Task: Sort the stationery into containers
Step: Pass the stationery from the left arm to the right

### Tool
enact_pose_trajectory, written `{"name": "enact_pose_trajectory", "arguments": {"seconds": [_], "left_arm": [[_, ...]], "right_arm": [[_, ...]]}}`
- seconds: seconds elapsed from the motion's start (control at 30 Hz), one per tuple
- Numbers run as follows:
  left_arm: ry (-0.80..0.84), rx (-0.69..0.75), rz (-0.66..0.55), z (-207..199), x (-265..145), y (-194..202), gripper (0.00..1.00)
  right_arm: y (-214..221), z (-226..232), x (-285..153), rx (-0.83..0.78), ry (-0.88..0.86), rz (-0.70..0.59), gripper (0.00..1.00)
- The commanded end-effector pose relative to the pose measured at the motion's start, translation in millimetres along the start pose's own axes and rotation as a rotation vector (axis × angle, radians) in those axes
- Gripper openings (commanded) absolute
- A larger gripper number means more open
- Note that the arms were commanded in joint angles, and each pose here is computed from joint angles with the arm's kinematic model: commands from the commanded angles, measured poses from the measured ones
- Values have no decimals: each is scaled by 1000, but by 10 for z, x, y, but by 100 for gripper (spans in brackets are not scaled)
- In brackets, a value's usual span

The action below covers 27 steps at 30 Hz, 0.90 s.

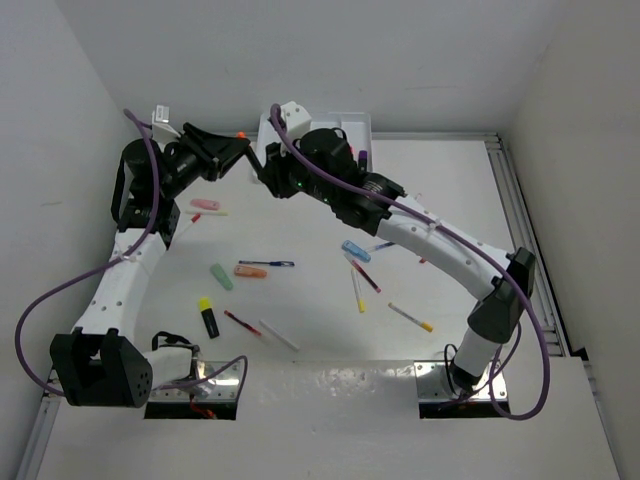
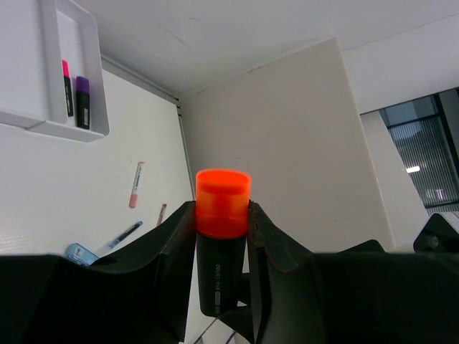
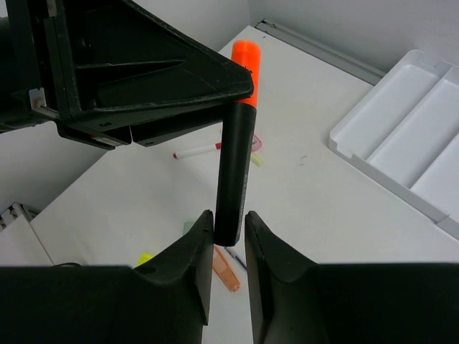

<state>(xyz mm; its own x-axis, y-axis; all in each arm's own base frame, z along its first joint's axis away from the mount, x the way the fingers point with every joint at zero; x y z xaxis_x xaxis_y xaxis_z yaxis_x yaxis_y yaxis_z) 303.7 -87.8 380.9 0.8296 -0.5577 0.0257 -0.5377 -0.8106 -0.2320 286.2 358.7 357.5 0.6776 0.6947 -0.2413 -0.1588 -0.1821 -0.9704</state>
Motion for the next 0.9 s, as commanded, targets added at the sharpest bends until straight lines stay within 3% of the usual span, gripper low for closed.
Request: {"name": "enact_pose_trajectory", "arguments": {"seconds": [0.0, 0.13, 0.2, 0.33, 0.47, 0.57, 0.63, 0.67, 0.7, 0.77, 0.8, 0.87], "left_arm": [[80, 19, 14, -180, -89, 35, 0], [79, 17, 20, -178, -86, 42, 0], [79, 17, 19, -179, -83, 38, 0], [80, 27, 23, -174, -79, 43, 0], [82, 35, 21, -177, -83, 39, 3], [74, 38, 13, -134, -83, 27, 9], [63, 36, 10, -93, -80, 21, 21], [62, 42, 7, -82, -77, 14, 35], [60, 48, 10, -67, -69, 17, 67], [38, 98, -33, -18, -94, -154, 91], [20, 128, -44, -1, -103, -216, 100], [-66, 237, -99, 54, -159, -439, 100]], "right_arm": [[-100, -8, 69, -16, 10, -47, 23], [-71, -6, 104, -25, 9, -39, 39], [-48, -5, 125, -30, 8, -33, 41], [-18, 11, 147, -30, 0, -25, 27], [-42, -17, 140, -37, 18, -36, 4], [-55, -65, 106, -43, 32, -40, 0], [-64, -117, 62, -45, 38, -43, 0], [-73, -133, 43, -46, 40, -47, 0], [-64, -190, 12, -47, 49, -45, 0], [-54, -255, -36, -44, 50, -40, 0], [13, -374, -49, -36, 71, -23, 0], [38, -528, -132, -20, 93, -17, 0]]}}
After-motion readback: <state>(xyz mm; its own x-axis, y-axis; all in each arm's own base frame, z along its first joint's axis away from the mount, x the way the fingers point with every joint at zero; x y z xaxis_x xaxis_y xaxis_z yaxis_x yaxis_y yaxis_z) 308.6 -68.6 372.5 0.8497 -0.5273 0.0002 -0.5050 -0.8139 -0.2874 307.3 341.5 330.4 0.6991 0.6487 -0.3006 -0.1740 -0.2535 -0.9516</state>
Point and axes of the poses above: each gripper's point midway between its finger pads, its own x axis out along the fingers, its own z axis along the line the jaws close on, y = z × x, the point moved 8 cm from there along -x, back along the fingers, and after that the axes turned 11 degrees about -x, right-handed, at the moved point
